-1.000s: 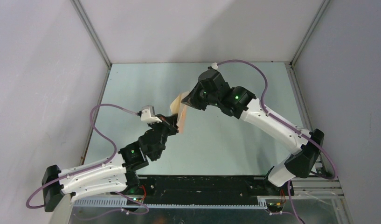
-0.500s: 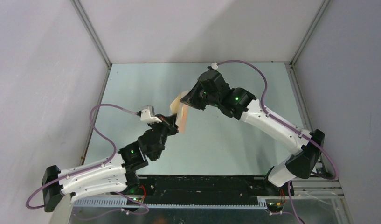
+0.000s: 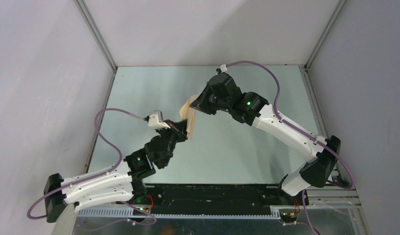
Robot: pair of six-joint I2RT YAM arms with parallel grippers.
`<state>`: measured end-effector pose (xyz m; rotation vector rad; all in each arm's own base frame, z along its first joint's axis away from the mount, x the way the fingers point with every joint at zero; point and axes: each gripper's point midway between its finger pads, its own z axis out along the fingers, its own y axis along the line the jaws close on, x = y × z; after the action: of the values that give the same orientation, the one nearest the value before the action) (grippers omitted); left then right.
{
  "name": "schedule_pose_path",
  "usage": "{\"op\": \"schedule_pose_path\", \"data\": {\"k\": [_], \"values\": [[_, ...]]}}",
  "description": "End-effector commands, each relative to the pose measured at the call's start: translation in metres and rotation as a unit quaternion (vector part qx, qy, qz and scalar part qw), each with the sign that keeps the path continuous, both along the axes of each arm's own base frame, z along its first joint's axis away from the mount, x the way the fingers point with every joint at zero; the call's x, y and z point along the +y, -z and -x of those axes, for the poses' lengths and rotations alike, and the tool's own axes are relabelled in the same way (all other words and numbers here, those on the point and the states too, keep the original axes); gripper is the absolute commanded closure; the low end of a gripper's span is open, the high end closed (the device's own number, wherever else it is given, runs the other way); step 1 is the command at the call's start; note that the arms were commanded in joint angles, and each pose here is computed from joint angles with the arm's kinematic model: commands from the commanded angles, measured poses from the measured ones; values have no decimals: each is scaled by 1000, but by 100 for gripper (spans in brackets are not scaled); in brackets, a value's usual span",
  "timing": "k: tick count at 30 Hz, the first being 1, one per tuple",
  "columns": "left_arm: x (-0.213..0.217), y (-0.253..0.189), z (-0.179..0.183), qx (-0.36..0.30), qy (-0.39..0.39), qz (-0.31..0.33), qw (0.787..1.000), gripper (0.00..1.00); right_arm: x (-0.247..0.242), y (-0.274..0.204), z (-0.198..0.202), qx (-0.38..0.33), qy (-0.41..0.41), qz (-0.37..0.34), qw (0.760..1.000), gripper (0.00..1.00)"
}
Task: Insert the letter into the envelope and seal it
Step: Place the letter in the envelope.
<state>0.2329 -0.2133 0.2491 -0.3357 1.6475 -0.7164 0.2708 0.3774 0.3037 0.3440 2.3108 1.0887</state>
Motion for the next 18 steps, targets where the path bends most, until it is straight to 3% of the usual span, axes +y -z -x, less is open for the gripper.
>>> {"op": "schedule_pose_path", "data": {"k": [1, 18], "values": [[-2, -8, 1, -15, 5, 10, 1000, 100, 2, -20, -9, -42, -2, -6, 999, 100], [-3, -11, 2, -15, 9, 14, 1000, 100, 11, -14, -13, -50, -2, -11, 999, 100]]}}
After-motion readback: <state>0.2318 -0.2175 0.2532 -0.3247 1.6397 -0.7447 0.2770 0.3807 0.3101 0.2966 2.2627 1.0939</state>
